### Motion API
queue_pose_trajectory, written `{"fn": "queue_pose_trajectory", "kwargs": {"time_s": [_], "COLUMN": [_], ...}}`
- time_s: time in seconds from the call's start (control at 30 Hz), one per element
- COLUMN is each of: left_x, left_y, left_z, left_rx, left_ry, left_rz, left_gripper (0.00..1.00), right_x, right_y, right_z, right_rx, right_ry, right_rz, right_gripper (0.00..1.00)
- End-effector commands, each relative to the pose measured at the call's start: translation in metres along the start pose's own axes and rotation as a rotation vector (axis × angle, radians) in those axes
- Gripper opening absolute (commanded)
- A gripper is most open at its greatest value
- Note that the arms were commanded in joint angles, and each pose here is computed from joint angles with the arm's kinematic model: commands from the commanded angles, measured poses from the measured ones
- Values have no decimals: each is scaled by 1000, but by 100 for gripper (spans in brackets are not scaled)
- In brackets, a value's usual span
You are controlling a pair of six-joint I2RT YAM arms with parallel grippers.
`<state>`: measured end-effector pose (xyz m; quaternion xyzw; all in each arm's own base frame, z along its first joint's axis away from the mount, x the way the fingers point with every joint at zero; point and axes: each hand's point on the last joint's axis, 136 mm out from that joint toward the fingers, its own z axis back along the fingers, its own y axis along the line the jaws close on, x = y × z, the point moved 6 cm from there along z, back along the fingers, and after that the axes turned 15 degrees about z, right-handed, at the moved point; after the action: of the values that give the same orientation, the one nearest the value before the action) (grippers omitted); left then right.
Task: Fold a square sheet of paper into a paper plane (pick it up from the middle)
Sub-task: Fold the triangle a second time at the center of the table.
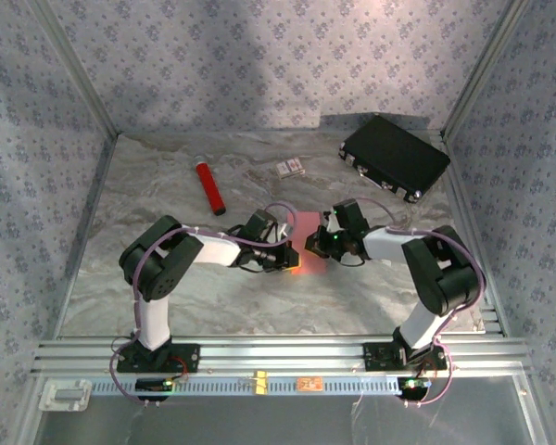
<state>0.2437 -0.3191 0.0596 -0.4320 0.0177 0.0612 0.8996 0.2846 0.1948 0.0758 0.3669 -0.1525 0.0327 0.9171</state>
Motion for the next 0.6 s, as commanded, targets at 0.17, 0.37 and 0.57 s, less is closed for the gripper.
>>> {"fn": "queue_pose_trajectory", "kwargs": {"time_s": [0.17,0.37,0.57], "left_x": [-12,-13,-13], "left_y": [33,35,29], "left_z": [0,1,3], "left_rx": [137,132,109], "left_ry": [30,19,17], "left_rz": [66,76,70], "left_gripper": [0,0,0], "right_x": [3,25,35], "right_y": [-41,-58,-55], "right_z": [-3,11,19], "right_rx": [-98,-96,-77], "right_ry": [-18,-64,-76], "right_rz": [-97,-136,-125], "right_gripper": [4,4,4]}}
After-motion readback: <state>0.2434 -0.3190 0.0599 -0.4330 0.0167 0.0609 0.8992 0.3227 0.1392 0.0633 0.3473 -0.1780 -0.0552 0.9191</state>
